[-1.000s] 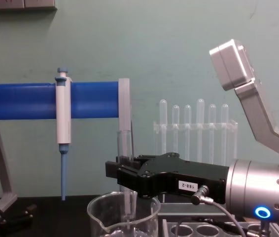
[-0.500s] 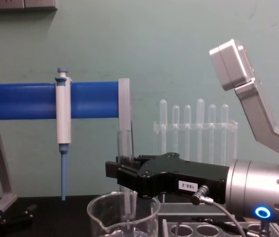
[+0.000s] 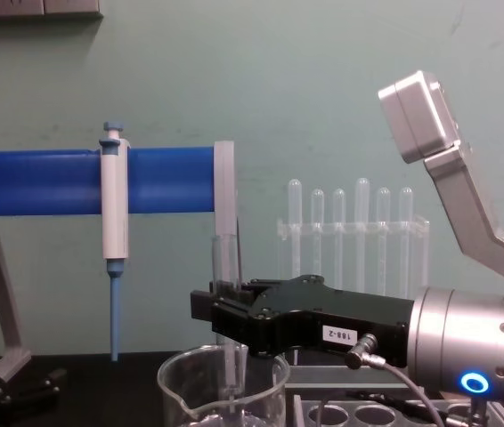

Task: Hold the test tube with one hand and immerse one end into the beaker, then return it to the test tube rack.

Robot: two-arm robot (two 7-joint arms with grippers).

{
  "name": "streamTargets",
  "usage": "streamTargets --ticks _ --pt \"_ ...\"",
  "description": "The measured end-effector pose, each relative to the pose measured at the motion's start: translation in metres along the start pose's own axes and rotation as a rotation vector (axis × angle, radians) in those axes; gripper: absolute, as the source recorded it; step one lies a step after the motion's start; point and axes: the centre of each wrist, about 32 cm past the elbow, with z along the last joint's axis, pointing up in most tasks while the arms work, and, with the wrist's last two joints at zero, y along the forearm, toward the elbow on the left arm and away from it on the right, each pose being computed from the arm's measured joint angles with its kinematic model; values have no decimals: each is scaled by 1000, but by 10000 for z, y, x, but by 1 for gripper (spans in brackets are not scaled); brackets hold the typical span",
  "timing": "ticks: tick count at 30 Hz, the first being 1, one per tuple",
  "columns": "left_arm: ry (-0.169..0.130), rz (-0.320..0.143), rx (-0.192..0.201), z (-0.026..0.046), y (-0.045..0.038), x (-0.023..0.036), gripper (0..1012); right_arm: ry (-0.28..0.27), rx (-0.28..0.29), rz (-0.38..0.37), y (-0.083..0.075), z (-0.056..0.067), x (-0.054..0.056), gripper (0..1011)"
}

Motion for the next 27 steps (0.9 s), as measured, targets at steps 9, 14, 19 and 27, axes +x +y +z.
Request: streamTargets --ticks 9,14,19,27 --pt "0 0 0 0 0 0 1000 -31 34 4 -17 154 -23 225" --pt "0 0 0 0 0 0 1000 -72 67 16 -53 438 -50 225" --pt "0 0 0 0 0 0 1000 -99 106 22 -131 758 -63 225" --pt "0 0 0 0 0 0 1000 -156 134 -28 -405 1093 -114 225"
